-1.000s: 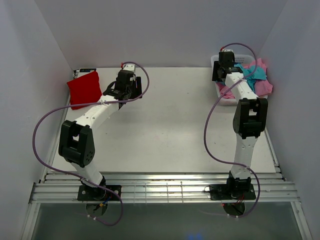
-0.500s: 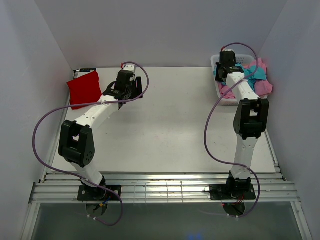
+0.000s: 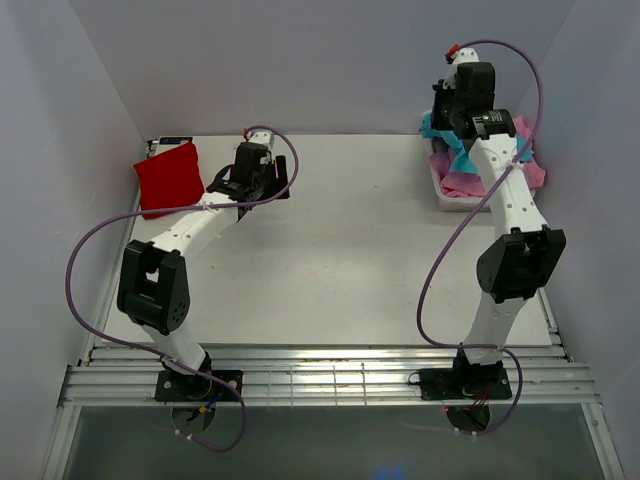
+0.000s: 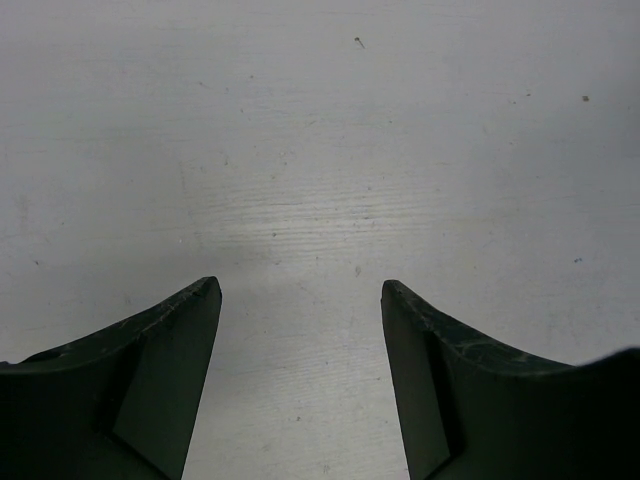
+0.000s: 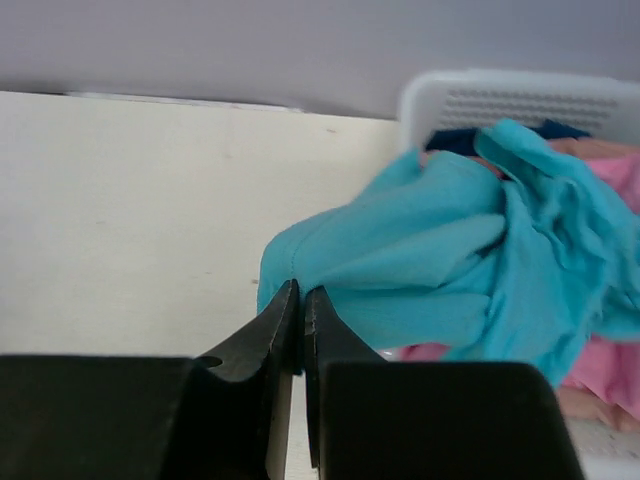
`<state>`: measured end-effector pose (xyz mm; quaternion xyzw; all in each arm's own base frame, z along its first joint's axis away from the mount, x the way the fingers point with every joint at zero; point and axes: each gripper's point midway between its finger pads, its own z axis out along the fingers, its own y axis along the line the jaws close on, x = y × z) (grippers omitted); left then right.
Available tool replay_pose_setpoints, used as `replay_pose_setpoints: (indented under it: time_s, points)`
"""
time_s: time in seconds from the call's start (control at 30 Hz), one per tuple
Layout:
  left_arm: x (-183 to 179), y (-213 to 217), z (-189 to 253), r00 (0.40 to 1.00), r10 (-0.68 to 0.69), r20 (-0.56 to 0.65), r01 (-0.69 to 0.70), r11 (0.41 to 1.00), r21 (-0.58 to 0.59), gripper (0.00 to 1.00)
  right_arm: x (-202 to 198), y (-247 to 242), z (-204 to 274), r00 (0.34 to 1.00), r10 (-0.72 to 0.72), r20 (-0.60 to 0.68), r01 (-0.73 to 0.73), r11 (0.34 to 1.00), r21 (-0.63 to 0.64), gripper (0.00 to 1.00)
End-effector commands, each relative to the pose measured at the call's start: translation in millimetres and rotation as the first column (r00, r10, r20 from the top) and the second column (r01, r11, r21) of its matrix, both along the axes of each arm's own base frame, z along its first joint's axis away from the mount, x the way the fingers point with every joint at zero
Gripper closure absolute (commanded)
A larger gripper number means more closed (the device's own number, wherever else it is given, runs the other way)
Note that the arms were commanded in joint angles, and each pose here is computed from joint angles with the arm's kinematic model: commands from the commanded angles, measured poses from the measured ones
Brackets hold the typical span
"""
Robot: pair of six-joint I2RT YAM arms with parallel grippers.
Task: Fold and stack the t-shirts
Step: Grab crumpled tshirt from bin with the right arm, then move the tshirt to the center of the board
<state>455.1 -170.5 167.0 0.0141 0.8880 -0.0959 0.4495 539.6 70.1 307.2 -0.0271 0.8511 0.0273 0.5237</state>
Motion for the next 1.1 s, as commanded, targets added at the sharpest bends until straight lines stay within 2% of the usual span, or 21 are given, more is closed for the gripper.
replay_pose_setpoints:
  time_s: [0.0,0.03,0.13,0.2,0.23,0.27,0.33,0.37,0.4,0.47,0.53,0.63,0.7,0.73,0.77,0.83,0.87,0.93,0.97,1.07]
  points:
    - [-1.6,-3.9,17.9,0.999,-0.007,0.041,0.008,0.999,-0.046,0.24,-33.4,96.8,70.2,0.93,0.339,0.141,-0.358,0.921,0.15,0.92]
    - [-2.1,-5.0,18.6,0.999,-0.011,0.041,0.013,0.999,-0.051,0.24,-39.8,117.4,72.2,0.903,0.405,0.144,-0.426,0.887,0.179,0.92]
    - [-4.2,-5.5,20.2,0.999,-0.008,0.04,0.011,0.998,-0.063,0.24,-81.6,192.6,117.3,0.751,0.612,0.249,-0.66,0.71,0.246,0.92]
    - [-5.9,-3.9,19.6,0.999,0.0,0.042,0.003,0.998,-0.066,0.24,-114.1,233.6,153.5,0.614,0.711,0.343,-0.789,0.56,0.253,0.92]
    - [-7.2,-2.8,23.5,0.999,0.003,0.051,0.001,0.998,-0.067,0.24,-126.7,245.6,164.0,0.577,0.729,0.368,-0.816,0.5,0.289,0.92]
    - [-7.8,-0.3,23.4,0.999,0.014,0.051,-0.011,0.998,-0.062,0.24,-145.0,253.9,187.7,0.487,0.755,0.44,-0.873,0.408,0.266,0.92]
    - [-9.7,2.7,25.7,0.998,0.024,0.058,-0.021,0.998,-0.058,0.24,-165.5,261.0,204.4,0.412,0.769,0.489,-0.909,0.308,0.28,0.92]
    - [-9.5,4.3,27.4,0.998,0.029,0.063,-0.026,0.998,-0.058,0.24,-187.7,260.0,220.5,0.361,0.778,0.513,-0.925,0.23,0.302,0.92]
    - [-10.0,4.6,28.5,0.997,0.032,0.066,-0.028,0.998,-0.056,0.24,-196.1,259.4,236.0,0.31,0.766,0.563,-0.946,0.19,0.262,0.92]
    - [-9.9,5.2,31.0,0.997,0.039,0.071,-0.035,0.998,-0.061,0.24,-220.3,254.8,256.5,0.248,0.765,0.595,-0.961,0.119,0.249,0.92]
    - [-9.4,4.8,33.8,0.996,0.047,0.076,-0.041,0.997,-0.073,0.24,-236.7,249.0,273.3,0.203,0.754,0.625,-0.974,0.094,0.204,0.92]
    - [-9.3,7.0,38.0,0.994,0.064,0.088,-0.057,0.995,-0.079,0.24,-234.4,244.8,264.1,0.232,0.758,0.609,-0.967,0.111,0.23,0.92]
    - [-10.1,8.3,41.0,0.993,0.072,0.097,-0.063,0.994,-0.085,0.24,-230.8,238.6,261.0,0.269,0.746,0.61,-0.962,0.171,0.215,0.92]
    - [-10.8,8.5,41.0,0.993,0.072,0.097,-0.064,0.994,-0.086,0.24,-224.7,236.5,239.8,0.333,0.758,0.561,-0.94,0.215,0.267,0.92]
    - [-10.9,8.4,41.0,0.993,0.07,0.098,-0.061,0.995,-0.084,0.24,-207.0,232.8,225.7,0.424,0.731,0.535,-0.904,0.311,0.292,0.92]
    - [-12.9,9.7,42.6,0.993,0.073,0.098,-0.065,0.994,-0.084,0.24,-192.3,217.5,190.5,0.545,0.703,0.457,-0.838,0.465,0.286,0.92]
    - [-13.3,11.6,40.9,0.992,0.08,0.097,-0.073,0.994,-0.079,0.24,-165.6,207.8,136.8,0.681,0.642,0.351,-0.732,0.599,0.326,0.92]
    - [-13.7,14.0,43.7,0.991,0.087,0.106,-0.079,0.994,-0.073,0.23,-157.5,180.6,102.0,0.786,0.548,0.287,-0.617,0.724,0.307,0.92]
    - [-13.0,15.2,45.8,0.989,0.092,0.112,-0.085,0.994,-0.071,0.23,-145.0,159.9,51.8,0.872,0.454,0.182,-0.489,0.818,0.304,0.92]
    - [-12.6,14.3,46.6,0.99,0.087,0.11,-0.08,0.994,-0.069,0.24,-139.6,95.9,9.6,0.981,0.176,0.081,-0.189,0.959,0.21,0.92]
